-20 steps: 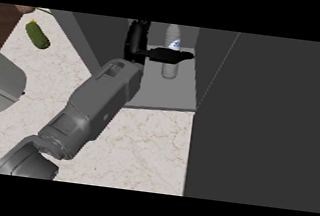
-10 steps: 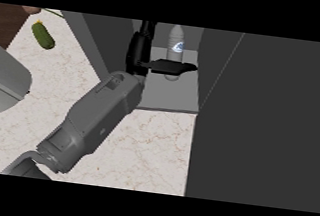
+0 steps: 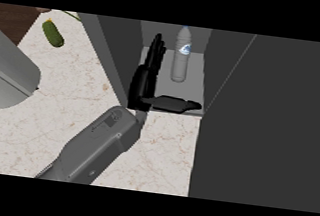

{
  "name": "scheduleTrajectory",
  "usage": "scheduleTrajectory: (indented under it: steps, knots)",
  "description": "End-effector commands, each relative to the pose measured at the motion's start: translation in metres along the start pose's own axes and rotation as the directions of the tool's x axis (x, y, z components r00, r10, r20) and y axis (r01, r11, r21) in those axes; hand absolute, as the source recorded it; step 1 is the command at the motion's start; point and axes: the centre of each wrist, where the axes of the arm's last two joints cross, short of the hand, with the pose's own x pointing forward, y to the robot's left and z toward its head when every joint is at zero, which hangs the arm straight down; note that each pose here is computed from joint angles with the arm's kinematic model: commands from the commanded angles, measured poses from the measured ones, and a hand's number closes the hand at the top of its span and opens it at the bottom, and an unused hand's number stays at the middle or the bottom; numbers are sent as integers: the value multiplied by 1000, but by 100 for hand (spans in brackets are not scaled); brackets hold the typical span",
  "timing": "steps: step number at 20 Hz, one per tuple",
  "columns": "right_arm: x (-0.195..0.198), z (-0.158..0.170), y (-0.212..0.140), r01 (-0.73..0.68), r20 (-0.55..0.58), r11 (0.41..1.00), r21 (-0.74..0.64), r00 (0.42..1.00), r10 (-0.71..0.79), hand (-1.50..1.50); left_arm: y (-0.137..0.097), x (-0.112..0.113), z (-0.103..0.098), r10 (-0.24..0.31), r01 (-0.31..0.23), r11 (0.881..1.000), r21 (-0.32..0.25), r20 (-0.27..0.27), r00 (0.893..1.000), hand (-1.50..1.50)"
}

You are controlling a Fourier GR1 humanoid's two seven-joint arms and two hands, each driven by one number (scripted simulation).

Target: Pick up the bottled water, place it into the cabinet and close the cabinet

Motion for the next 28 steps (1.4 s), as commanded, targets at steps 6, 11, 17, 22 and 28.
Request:
scheduleTrajectory:
  steps: [6,11,17,22,28]
  knots:
    - [24,-4,16,-88,20,995,41,996,87,-150,-17,11,91,107,-107,994,6,-16,994,-150]
    - [24,-7,25,-95,2,992,86,995,95,150,13,14,135,133,-140,985,-102,-73,988,150]
    - [31,-6,30,-58,-49,970,238,996,72,150,53,37,166,119,-124,986,-110,-56,991,150]
    - [29,-8,42,-79,-68,959,271,993,101,150,80,47,186,72,-79,990,-117,-62,995,150]
    - [32,-15,51,-38,-91,876,481,992,93,150,128,77,171,25,-28,995,-100,-26,999,150]
